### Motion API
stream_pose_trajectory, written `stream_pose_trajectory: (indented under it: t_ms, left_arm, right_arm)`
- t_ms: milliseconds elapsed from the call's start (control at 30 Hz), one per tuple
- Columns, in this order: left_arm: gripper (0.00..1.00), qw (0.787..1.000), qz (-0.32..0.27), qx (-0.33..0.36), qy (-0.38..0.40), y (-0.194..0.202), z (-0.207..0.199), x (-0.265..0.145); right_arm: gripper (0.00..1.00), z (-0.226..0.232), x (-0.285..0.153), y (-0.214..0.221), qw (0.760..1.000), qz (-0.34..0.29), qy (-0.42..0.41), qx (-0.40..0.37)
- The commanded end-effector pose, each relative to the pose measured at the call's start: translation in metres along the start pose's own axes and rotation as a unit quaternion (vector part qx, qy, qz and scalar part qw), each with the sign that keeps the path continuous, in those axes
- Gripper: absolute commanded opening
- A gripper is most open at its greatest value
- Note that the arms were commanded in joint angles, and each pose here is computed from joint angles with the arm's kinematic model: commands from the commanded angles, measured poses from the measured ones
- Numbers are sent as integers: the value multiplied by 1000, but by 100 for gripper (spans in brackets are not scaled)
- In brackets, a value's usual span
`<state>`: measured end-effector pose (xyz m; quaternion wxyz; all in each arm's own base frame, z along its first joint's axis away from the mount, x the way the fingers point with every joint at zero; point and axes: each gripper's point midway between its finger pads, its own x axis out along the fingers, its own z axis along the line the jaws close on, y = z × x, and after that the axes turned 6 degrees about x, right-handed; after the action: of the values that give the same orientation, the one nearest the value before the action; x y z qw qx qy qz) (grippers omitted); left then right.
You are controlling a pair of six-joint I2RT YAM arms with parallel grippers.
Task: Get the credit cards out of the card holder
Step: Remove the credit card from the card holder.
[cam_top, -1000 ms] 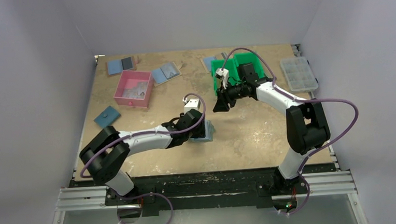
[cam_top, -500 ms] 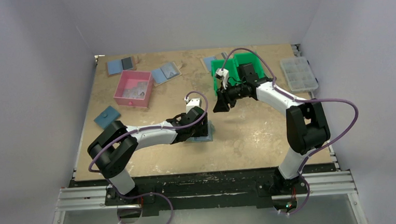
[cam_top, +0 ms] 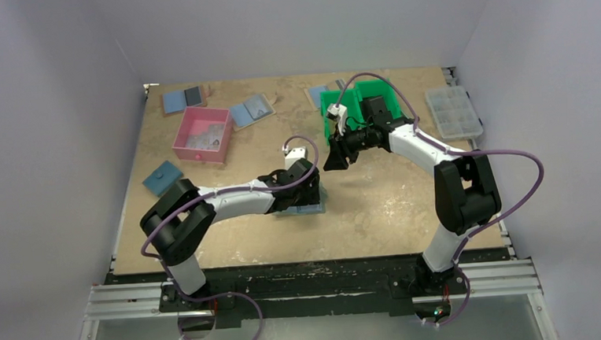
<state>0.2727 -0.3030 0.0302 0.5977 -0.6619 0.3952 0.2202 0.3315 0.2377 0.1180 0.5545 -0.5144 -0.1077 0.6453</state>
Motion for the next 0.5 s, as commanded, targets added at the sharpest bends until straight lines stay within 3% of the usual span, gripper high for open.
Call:
stream_pose_trajectory:
  t_ms: [0,167,333,467]
  left_arm:
    - [65,999,36,-2,-40,18,12,11]
    - [57,998,40,-5,-55,21,19,10]
    - [34,997,45,-2,-55,25,21,10]
    - [23,998,42,-13,-45,27,21,9]
  right_arm:
    - [49,6,0,-2,1000,-3,-14,-7]
    - [49,7,0,-2,1000,-3,-16,-8]
    - [49,8,0,-2,1000,-2,-19,-8]
    - [49,15,-2,-2,999,1,-28,-17]
